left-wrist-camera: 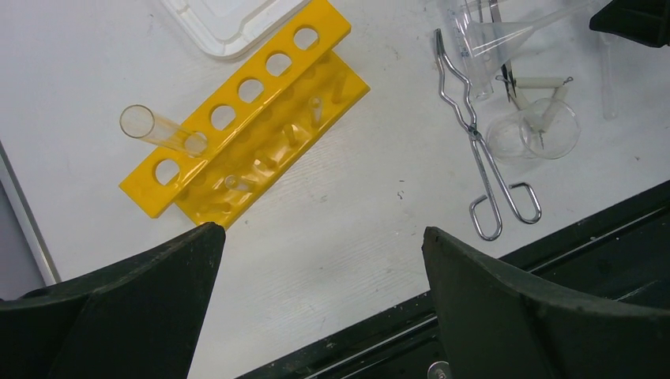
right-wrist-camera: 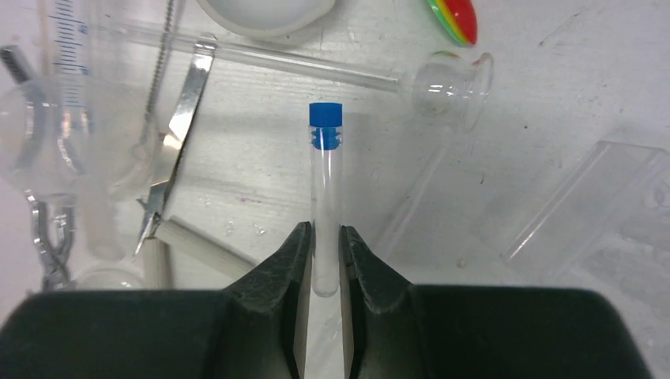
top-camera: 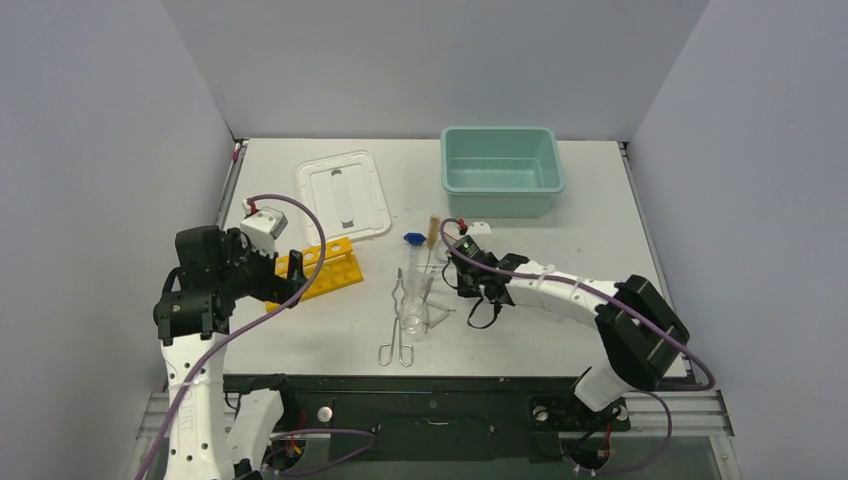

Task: Organize the chemistry lab equipment
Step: Pick up the test tube at the center of the board, then insert the test tube into the slot of the test tube rack.

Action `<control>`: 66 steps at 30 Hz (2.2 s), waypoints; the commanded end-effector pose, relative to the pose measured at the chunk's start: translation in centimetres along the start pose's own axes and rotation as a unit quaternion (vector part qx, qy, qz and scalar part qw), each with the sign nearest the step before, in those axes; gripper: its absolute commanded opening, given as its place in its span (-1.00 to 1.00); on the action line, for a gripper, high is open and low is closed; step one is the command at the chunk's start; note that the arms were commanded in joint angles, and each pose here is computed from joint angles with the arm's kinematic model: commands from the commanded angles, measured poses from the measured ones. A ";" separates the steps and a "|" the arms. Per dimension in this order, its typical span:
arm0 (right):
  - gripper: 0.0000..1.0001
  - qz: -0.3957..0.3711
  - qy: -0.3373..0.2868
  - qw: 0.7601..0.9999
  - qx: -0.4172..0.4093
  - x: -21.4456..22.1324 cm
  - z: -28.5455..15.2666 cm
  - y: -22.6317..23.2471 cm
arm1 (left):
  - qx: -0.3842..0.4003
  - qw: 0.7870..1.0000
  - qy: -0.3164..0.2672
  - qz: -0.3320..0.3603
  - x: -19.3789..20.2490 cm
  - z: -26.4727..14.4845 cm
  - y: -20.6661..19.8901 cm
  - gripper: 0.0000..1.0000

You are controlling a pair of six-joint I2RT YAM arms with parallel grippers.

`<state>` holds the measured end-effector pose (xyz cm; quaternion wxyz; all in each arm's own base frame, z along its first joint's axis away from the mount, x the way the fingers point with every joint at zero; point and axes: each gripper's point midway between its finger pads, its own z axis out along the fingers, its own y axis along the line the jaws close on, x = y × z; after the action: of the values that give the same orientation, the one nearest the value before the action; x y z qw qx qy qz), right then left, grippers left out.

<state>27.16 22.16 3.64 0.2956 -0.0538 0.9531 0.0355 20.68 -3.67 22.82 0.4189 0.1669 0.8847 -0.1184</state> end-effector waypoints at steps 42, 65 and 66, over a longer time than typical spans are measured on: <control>-1.00 0.223 -0.278 0.817 -0.453 -11.8 -28.5 26.4 | 0.277 0.947 -0.154 0.046 -5.5 -3.6 -10.9 0.59; -1.00 0.127 -0.190 0.842 -0.488 -6.5 -26.8 28.9 | 0.230 0.959 -0.157 0.052 -5.6 -2.6 -9.4 -0.59; -1.00 0.125 -0.187 0.844 -0.486 -6.5 -26.6 28.8 | 0.229 0.959 -0.157 0.055 -5.5 -2.6 -9.3 -0.62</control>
<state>17.01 47.50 31.16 0.4448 -0.0049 0.7231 0.5285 16.90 -13.19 28.34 0.4696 0.2736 0.7587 -0.3592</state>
